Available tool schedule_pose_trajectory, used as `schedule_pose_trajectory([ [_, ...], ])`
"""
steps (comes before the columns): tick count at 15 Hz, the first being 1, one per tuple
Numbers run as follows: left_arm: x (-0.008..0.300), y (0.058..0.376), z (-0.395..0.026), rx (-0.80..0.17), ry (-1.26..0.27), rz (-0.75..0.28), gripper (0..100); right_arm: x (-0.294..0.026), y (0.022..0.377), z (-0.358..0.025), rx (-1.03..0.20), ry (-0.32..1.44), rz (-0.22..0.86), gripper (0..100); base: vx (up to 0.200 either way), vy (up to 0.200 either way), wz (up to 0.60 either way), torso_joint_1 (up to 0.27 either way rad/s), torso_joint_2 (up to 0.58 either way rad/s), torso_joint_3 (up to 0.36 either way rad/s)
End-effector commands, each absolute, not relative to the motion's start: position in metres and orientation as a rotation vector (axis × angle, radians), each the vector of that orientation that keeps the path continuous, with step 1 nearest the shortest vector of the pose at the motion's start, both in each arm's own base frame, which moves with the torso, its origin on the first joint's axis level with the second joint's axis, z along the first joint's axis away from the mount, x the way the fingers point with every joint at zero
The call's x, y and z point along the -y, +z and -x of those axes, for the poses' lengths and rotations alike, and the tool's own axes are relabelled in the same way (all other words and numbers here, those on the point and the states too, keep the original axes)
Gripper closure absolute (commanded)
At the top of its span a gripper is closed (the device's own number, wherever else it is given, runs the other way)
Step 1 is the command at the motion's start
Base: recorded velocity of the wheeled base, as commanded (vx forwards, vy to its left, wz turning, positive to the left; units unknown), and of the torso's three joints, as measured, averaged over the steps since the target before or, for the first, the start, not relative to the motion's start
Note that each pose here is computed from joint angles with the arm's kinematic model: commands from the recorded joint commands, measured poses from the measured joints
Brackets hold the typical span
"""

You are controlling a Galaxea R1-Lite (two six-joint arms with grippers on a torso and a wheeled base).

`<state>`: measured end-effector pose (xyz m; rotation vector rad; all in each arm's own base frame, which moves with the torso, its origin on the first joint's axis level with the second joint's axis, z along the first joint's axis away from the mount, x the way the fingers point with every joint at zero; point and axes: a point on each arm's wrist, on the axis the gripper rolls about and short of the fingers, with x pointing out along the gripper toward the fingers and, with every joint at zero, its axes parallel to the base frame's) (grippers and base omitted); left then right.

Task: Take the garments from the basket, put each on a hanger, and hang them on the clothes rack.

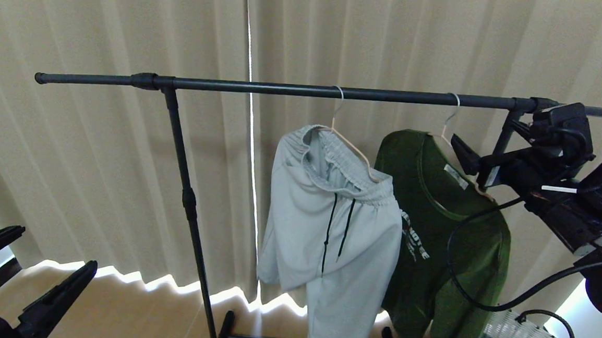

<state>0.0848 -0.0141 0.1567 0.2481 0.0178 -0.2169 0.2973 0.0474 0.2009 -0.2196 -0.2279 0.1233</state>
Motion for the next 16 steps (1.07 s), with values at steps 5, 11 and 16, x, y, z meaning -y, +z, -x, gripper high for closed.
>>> schedule_pose_trajectory([
  [5,0.014,0.156,-0.085,-0.025,-0.212,-0.236,0,-0.043,0.223,-0.266,0.294,0.118,0.215,0,0.0,0.0,0.0,0.0,0.0,0.0],
  [11,0.002,0.145,-0.067,-0.036,-0.047,-0.196,0,-0.028,0.224,-0.172,0.155,0.133,0.228,0,0.0,0.0,0.0,0.0,0.0,0.0],
  [16,0.0,0.123,-0.022,-0.122,0.014,-0.134,0,-0.013,0.175,-0.084,-0.073,0.151,0.251,0,0.0,0.0,0.0,0.0,0.0,0.0],
])
